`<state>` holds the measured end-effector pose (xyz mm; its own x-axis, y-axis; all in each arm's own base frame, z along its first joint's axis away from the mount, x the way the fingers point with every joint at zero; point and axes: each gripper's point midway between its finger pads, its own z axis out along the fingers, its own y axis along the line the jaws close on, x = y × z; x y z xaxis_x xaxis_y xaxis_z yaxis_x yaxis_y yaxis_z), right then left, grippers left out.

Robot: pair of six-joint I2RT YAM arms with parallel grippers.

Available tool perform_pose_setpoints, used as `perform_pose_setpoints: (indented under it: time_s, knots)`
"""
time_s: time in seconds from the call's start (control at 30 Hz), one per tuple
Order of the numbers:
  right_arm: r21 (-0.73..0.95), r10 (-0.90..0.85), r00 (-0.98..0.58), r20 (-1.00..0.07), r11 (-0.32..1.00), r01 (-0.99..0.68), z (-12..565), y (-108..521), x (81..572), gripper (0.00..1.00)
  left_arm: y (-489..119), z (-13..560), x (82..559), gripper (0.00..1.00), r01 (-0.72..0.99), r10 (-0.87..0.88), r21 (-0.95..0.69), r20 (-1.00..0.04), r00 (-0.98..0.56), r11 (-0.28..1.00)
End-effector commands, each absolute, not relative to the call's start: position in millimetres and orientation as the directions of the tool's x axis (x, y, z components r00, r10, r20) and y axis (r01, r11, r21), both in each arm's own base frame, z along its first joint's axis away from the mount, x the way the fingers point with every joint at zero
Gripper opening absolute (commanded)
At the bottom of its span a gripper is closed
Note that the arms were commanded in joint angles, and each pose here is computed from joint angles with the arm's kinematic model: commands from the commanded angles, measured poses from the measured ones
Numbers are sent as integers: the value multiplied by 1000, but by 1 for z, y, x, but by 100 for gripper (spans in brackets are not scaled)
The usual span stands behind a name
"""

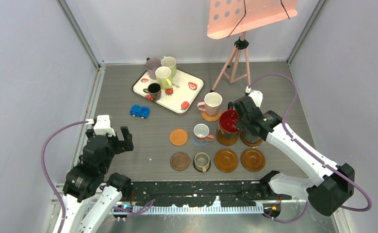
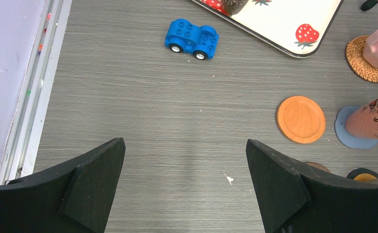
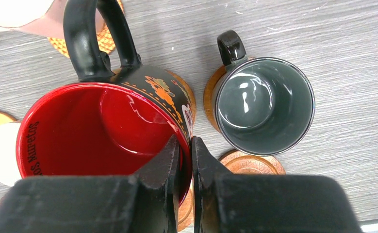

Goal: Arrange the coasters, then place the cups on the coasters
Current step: Place the cup on the coaster.

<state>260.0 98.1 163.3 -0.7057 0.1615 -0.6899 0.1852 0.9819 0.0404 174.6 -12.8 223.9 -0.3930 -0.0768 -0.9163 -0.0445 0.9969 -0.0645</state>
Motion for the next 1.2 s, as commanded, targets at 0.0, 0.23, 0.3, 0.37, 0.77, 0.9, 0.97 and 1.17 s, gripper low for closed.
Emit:
perform_pose_setpoints:
  time_s: [0.0, 0.23, 0.3, 0.37, 0.77, 0.9, 0.97, 1.17]
  knots:
    - [202, 285, -573, -768, 957, 206, 190, 108, 291, 5, -16, 228, 180, 100, -41, -90, -80, -925, -370, 996]
    - [212, 293, -594, -749, 956, 205, 173, 109, 295, 5, -17, 228, 180, 100, -40, -91, -82, -924, -373, 996]
    - [219, 297, -600, -743, 955, 202, 171, 111, 295, 5, -17, 228, 180, 99, -39, -93, -84, -923, -373, 996]
    - [220, 297, -604, -739, 955, 200, 170, 111, 295, 5, -17, 227, 180, 100, -39, -93, -85, -923, -374, 996]
    - [177, 270, -642, -718, 962, 207, 160, 109, 294, 5, -19, 227, 180, 99, -29, -95, -90, -920, -379, 995]
    - [177, 261, -647, -716, 965, 193, 157, 112, 298, 5, -19, 226, 180, 100, -31, -94, -89, -920, -381, 996]
    - [175, 260, -650, -714, 965, 194, 157, 112, 299, 5, -19, 226, 180, 100, -31, -93, -88, -919, -383, 996]
    - [158, 249, -662, -707, 968, 196, 157, 110, 298, 5, -19, 226, 180, 100, -31, -93, -88, -919, -382, 996]
